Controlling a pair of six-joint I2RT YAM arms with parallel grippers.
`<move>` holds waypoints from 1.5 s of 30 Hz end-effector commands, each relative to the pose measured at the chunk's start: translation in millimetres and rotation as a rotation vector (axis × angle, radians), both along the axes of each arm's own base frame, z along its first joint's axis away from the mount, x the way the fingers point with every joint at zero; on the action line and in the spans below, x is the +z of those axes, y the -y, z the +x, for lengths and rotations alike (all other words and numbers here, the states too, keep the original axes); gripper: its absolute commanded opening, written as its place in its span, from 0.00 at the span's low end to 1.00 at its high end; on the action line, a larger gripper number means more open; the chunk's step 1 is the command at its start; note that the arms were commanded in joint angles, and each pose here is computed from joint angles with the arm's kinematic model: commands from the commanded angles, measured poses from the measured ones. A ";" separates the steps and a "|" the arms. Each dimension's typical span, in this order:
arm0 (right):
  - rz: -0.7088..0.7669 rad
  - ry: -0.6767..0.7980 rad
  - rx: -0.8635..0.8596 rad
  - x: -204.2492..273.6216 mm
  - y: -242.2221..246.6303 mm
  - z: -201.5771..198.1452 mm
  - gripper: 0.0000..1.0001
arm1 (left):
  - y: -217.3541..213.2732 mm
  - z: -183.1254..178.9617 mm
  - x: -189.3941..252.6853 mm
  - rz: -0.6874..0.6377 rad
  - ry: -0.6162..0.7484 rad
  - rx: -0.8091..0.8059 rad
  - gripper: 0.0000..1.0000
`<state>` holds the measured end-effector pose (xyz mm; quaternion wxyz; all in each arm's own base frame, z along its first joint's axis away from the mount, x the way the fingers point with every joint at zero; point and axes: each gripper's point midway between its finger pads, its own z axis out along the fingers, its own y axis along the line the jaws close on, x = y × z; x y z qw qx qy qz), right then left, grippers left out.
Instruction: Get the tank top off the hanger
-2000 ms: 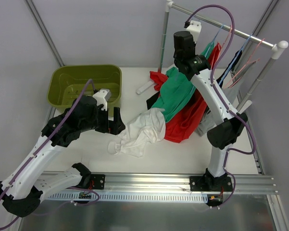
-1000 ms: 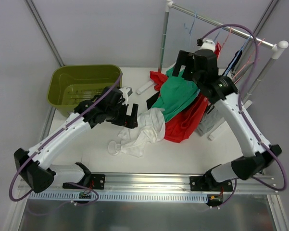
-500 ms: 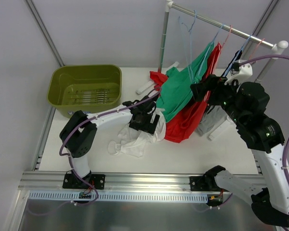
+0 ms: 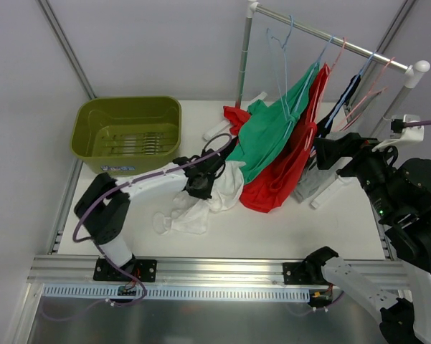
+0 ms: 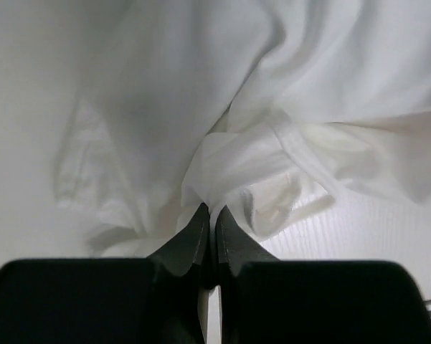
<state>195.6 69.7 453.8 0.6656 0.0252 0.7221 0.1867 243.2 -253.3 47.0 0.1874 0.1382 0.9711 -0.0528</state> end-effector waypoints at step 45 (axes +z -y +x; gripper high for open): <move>-0.023 -0.223 0.187 -50.2 -56.0 25.3 0.99 | -264.8 214.5 261.7 -0.290 0.508 0.678 0.53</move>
